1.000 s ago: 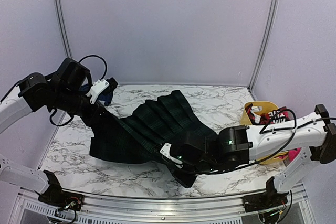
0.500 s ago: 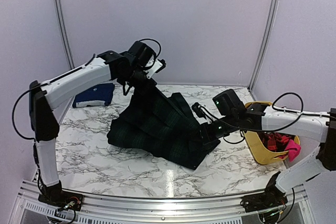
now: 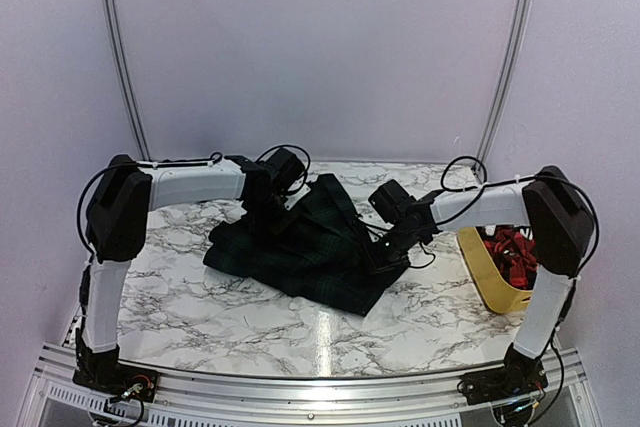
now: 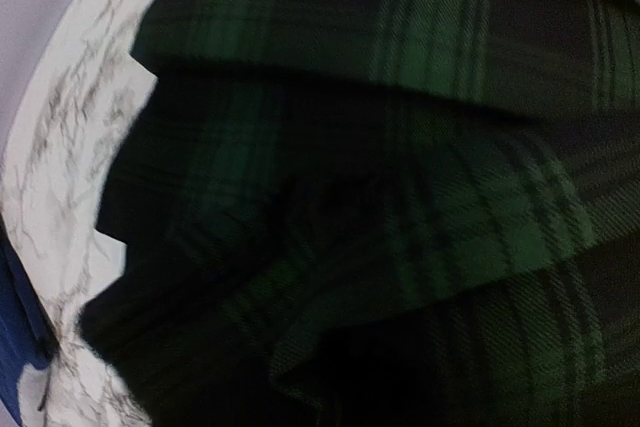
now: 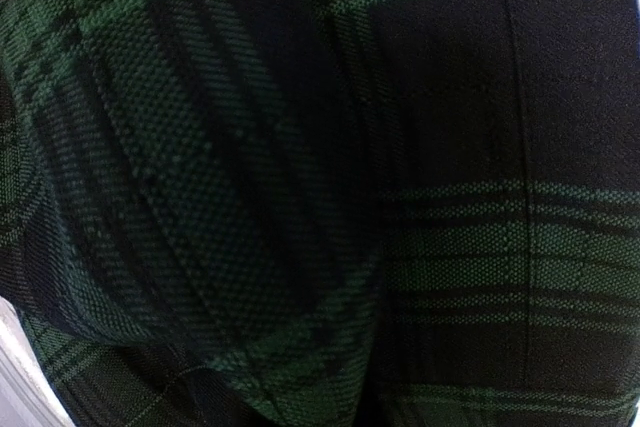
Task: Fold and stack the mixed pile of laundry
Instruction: Fold the flattened skirt at the center of the board.
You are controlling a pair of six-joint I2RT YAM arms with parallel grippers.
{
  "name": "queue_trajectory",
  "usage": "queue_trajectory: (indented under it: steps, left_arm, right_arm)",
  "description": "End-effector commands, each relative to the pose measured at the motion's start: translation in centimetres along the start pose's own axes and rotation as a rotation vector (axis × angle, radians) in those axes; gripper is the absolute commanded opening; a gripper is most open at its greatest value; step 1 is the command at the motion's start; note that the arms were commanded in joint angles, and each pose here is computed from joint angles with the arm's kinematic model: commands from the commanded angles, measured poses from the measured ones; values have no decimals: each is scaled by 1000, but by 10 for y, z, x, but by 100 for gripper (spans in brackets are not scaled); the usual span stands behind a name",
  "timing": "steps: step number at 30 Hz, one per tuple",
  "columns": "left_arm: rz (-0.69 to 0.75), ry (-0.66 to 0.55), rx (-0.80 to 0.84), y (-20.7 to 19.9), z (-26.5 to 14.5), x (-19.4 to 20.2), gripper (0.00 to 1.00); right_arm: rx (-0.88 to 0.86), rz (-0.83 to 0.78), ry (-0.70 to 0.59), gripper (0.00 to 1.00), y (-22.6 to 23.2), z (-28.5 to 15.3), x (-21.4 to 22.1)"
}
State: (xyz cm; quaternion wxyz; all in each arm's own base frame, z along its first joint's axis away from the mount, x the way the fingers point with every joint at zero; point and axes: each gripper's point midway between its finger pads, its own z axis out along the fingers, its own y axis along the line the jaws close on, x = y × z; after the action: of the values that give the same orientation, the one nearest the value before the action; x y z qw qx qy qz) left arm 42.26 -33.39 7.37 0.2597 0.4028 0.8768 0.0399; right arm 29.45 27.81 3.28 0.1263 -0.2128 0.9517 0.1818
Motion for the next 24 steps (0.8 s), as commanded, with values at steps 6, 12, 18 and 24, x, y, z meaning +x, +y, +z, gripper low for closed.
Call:
queue_trajectory:
  steps: [6, 12, 18, 24]
  left_arm:
    - [-94, -103, -5, 16, -112, 58, 0]
    - [-58, -194, -134, 51, -158, 30, 0]
    - [19, -251, -239, 77, -162, -28, 0]
    - [88, -299, -215, 72, -129, -87, 0]
  right_arm:
    - [-104, -304, 44, 0, 79, 10, 11]
    - [-230, -265, -38, 0, 103, -45, 17]
    - [-334, -189, -5, 0, 100, -56, 33]
    - [-363, -76, -5, 0, 75, -59, 38]
